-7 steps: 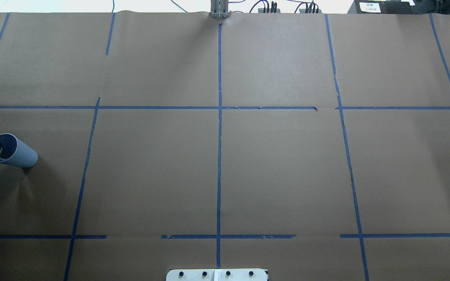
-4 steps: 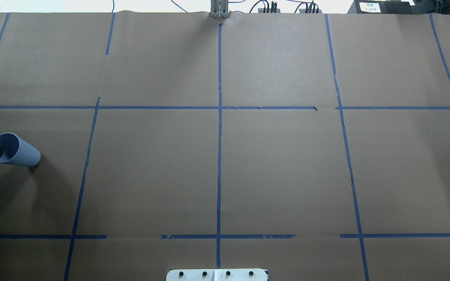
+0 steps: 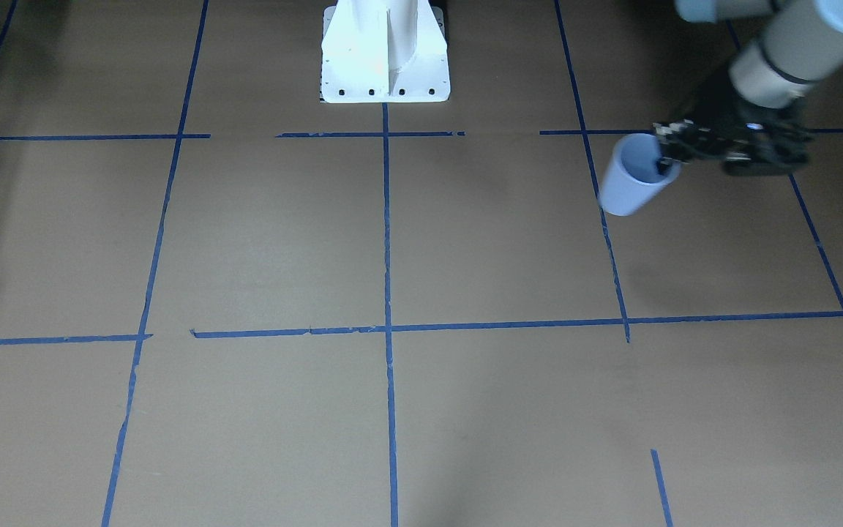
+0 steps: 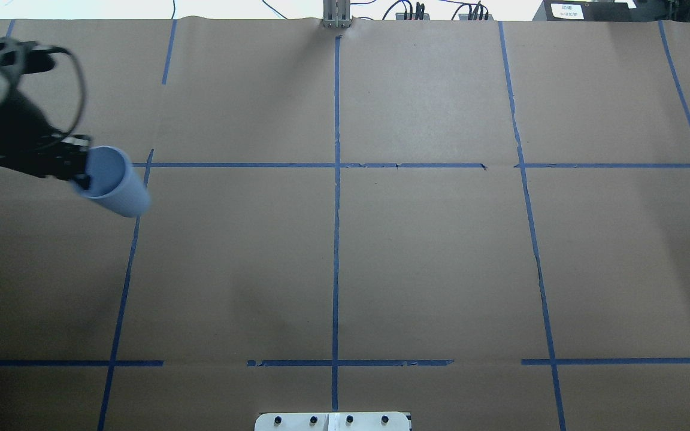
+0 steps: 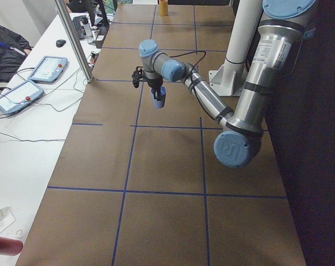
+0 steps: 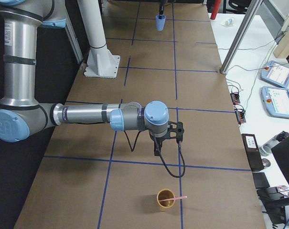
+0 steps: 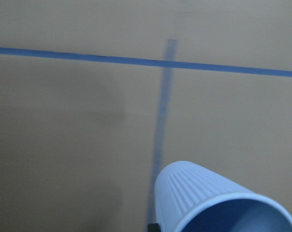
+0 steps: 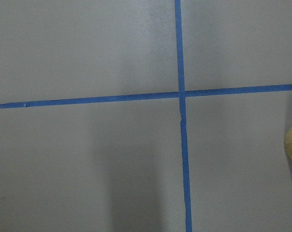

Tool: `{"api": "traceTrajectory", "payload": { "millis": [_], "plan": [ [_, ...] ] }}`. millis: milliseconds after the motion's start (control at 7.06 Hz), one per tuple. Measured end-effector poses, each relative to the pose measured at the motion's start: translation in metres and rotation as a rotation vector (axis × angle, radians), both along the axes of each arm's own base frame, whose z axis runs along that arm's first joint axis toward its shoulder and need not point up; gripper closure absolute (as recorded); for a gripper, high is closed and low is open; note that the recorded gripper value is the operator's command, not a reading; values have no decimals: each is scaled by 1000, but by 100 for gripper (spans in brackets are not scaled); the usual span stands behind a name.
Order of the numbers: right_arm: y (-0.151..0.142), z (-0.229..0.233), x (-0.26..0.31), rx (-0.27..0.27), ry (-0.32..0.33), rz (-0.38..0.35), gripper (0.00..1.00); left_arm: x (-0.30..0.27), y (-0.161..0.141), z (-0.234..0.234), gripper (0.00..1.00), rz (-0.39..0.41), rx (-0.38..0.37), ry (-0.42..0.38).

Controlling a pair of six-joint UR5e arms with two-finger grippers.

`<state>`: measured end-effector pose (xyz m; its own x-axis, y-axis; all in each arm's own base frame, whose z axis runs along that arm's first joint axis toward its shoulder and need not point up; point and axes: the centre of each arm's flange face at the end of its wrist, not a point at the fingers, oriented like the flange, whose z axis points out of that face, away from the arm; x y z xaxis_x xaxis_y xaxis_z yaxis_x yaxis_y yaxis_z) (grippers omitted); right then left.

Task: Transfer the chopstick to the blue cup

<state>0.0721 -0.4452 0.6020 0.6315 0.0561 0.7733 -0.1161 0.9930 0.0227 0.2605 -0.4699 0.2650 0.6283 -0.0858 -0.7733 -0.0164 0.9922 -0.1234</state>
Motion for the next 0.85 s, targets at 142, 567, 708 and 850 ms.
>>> {"api": "traceTrajectory", "payload": {
  "millis": [142,567,708,850],
  "plan": [
    [1,1,0,-1,0,0,0,58,8,-49,100,-3,-25,-2],
    [1,3,0,-8,-2,1,0,218,2,-113,100,-44,-47,69],
    [1,3,0,-8,-2,2,0,249,-1,-115,99,-51,-43,73],
    [1,3,0,-9,-2,2,0,271,2,-111,94,-51,-29,70]
  ]
}}
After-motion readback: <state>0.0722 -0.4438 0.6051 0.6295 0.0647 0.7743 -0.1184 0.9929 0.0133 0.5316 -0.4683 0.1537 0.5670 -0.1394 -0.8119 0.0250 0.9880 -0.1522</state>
